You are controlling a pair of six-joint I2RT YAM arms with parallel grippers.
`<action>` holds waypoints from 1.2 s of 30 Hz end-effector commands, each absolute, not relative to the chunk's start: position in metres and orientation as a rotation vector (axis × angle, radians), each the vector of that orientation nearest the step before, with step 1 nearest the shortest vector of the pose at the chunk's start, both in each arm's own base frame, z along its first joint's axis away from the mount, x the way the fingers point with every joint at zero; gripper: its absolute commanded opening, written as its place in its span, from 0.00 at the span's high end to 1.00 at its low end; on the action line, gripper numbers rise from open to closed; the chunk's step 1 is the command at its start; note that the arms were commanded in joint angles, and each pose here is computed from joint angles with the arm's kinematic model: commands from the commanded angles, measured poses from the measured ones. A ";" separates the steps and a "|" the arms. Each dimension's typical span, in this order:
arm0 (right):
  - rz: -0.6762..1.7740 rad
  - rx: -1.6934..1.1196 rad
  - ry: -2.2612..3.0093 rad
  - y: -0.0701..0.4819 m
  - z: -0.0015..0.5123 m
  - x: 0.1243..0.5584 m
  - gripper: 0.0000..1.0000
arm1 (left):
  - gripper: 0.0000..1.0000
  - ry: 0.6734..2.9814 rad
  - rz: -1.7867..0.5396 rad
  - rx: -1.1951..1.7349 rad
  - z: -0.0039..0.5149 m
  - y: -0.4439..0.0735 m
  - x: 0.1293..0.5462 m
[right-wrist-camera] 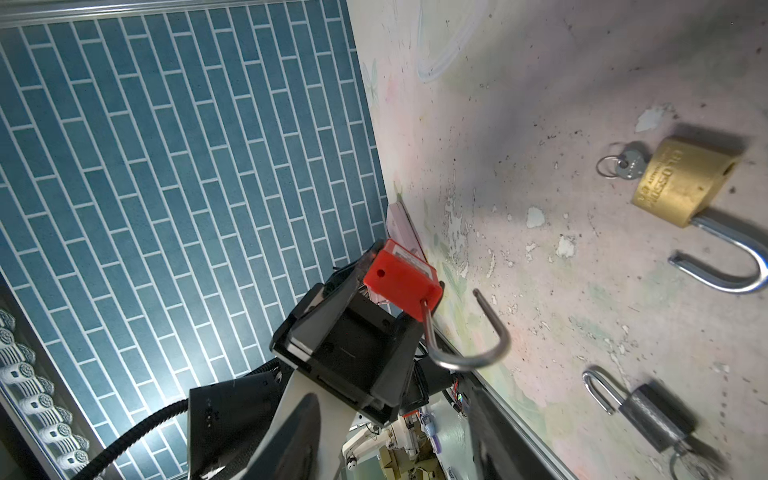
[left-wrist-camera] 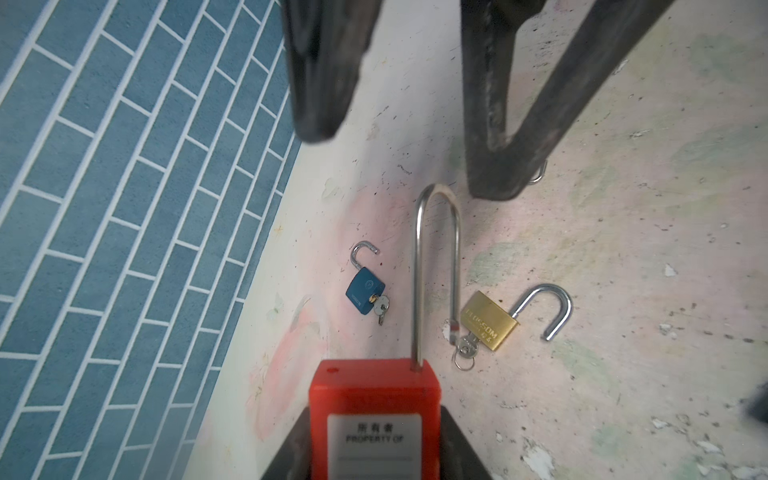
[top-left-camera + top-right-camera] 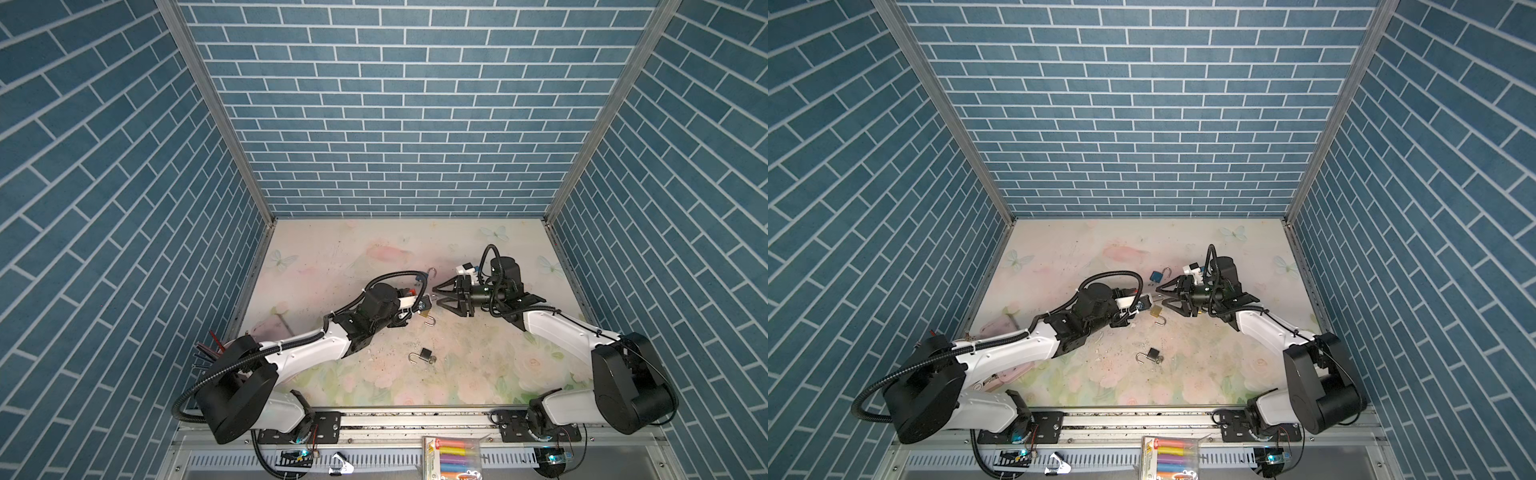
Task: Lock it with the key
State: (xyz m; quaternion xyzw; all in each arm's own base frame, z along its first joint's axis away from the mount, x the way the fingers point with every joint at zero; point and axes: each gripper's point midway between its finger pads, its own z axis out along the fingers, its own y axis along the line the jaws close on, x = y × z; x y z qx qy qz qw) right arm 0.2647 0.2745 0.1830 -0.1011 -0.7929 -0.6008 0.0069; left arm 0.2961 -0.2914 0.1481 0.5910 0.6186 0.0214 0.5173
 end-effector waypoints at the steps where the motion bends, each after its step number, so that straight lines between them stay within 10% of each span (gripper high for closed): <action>1: -1.914 -0.316 -2.436 0.278 0.187 0.270 0.48 | 0.91 1.433 0.045 1.392 0.164 -0.303 0.299; 22: -1.643 0.158 -3.039 0.256 0.168 0.294 0.99 | 0.89 1.464 -0.181 1.342 0.175 -0.321 0.283; 36: -1.994 1.163 -3.168 0.260 0.217 0.266 1.00 | 0.88 1.457 -0.303 1.289 0.189 -0.342 0.286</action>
